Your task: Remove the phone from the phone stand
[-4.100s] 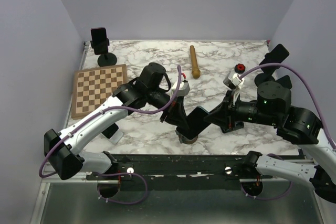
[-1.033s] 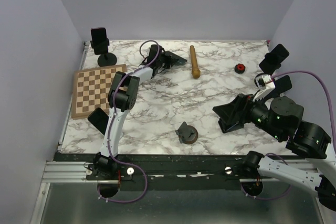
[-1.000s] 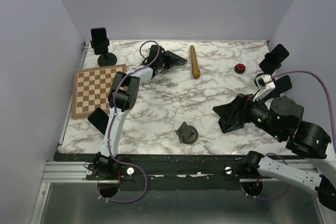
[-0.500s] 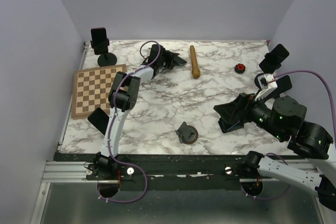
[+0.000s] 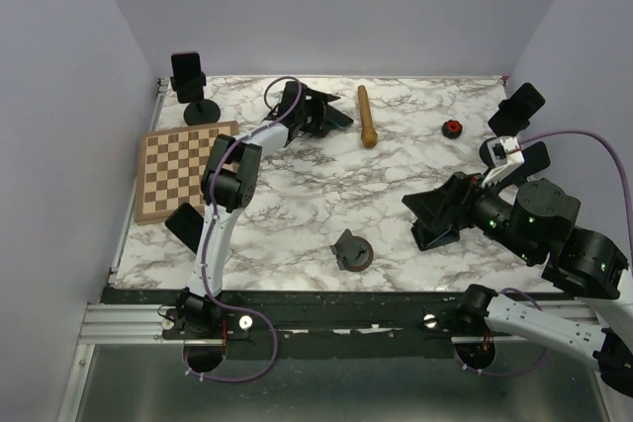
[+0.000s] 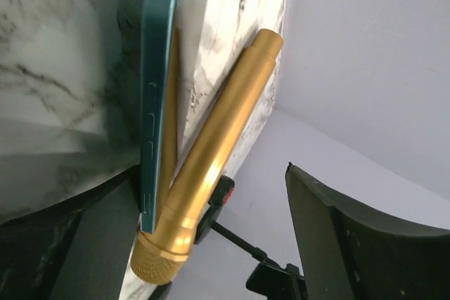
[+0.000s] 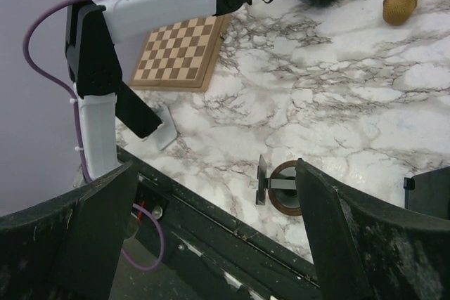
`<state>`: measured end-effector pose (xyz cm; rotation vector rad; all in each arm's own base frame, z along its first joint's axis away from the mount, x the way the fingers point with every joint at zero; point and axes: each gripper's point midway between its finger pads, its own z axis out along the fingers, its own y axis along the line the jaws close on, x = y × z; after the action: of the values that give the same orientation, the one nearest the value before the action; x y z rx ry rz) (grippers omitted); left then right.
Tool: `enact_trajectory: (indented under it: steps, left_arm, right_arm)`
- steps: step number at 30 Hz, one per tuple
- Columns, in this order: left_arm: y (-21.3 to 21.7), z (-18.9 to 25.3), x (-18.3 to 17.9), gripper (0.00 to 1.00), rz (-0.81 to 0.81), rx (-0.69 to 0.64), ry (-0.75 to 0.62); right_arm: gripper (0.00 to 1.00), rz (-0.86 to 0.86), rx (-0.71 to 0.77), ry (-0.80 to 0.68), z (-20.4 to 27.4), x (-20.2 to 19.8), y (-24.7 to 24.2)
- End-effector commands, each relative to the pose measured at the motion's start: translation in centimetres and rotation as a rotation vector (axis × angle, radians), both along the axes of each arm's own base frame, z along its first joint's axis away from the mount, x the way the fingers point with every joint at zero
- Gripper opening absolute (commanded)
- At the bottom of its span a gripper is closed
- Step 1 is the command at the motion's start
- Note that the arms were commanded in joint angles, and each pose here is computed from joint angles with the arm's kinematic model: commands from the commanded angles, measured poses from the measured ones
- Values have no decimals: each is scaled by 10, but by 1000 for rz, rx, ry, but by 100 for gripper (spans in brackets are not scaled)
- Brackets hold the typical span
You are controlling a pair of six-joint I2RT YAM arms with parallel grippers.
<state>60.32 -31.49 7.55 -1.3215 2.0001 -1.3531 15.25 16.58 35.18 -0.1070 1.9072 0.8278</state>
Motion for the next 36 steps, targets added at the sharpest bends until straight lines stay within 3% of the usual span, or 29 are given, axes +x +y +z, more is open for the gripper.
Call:
enact_trajectory:
  steps: [1, 2, 3, 6, 11, 18, 24, 32, 36]
  left_arm:
    - [8, 54, -18, 89, -24, -92, 43]
    - [11, 56, -21, 90, -32, -77, 51]
    - [14, 58, -25, 98, -41, -54, 68]
    - [18, 68, -34, 99, -67, -16, 98]
    - [7, 80, -49, 99, -160, -74, 137]
    - [18, 68, -71, 99, -181, -51, 170]
    - [61, 123, -96, 99, -218, 334, -77]
    - [129, 177, -187, 98, -281, 694, -351]
    - [166, 178, -243, 99, -325, 881, -376]
  right_arm:
    - [100, 14, 67, -24, 14, -1, 6]
    - [100, 19, 71, -23, 13, -1, 7]
    - [100, 21, 74, -20, 12, -1, 8]
    - [100, 29, 85, -18, 13, -1, 11]
    - [100, 51, 94, -15, 17, -1, 18]
    - [100, 45, 131, -31, 24, -3, 15]
    - [100, 2, 90, -18, 13, 4, 11]
    - [100, 11, -17, -22, -15, 21, 28]
    - [100, 27, -63, -18, -30, 27, 37]
